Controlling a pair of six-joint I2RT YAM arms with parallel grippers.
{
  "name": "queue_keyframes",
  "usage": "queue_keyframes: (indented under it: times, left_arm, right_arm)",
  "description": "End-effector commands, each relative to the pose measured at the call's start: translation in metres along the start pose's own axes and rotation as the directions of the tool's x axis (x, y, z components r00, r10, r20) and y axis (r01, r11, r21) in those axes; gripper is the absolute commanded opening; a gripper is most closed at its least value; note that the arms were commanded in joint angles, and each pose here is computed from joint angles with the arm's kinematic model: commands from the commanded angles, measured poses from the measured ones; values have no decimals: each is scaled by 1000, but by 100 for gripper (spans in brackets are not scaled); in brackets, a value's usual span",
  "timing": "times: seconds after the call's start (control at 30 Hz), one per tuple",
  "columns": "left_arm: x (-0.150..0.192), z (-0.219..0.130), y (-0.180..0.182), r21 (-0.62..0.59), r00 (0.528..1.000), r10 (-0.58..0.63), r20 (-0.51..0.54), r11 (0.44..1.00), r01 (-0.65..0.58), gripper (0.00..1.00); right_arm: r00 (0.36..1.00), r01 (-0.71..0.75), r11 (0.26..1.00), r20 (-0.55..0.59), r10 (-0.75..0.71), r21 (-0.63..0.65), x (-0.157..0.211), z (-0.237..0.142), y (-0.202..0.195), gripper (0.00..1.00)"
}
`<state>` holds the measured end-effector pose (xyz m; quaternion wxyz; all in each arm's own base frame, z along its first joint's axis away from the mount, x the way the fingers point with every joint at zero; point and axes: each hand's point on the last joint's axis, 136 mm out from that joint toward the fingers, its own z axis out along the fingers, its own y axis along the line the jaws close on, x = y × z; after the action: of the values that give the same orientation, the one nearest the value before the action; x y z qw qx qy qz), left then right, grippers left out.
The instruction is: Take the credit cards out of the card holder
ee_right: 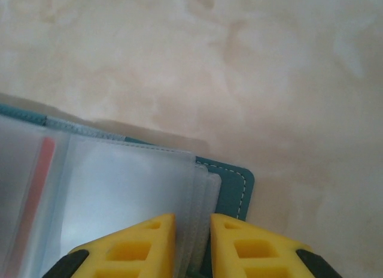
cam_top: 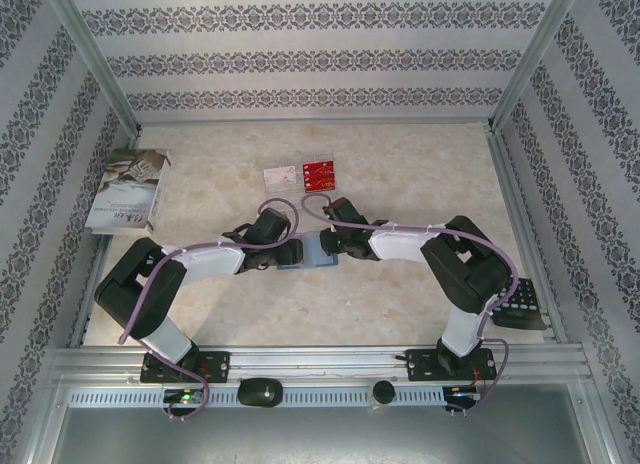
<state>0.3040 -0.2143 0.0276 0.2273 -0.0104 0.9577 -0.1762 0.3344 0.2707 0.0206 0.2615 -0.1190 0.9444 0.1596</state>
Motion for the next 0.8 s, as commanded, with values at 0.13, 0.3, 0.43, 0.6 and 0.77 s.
queue_keyframes:
  times: [0.13,0.3,0.43,0.6,0.77]
  left_arm:
    - [-23,-38,-42,196,992,-47,117,980,23,69]
    - [-42,-75,12,54,948,-114,298,993,103,76]
    - [-48,-94,38,-16,928,-113,355,992,127,80]
    - [-49,-106,58,-10,907,-174,383,981,192,81]
    - [-46,-112,67,0,902,-192,387,978,209,81]
  right_arm:
    - [1000,27,999,7,-26,-18,-9,-16,5,44]
    - [989,117,993,84,-118,23,-15,-48,19,45]
    - [958,285,958,38,-284,-31,-1,-46,67,42]
    - [929,366,930,-37,-368,-41,19,-24,91,38]
    - [903,425,905,-82,-422,16,23,-14,92,37]
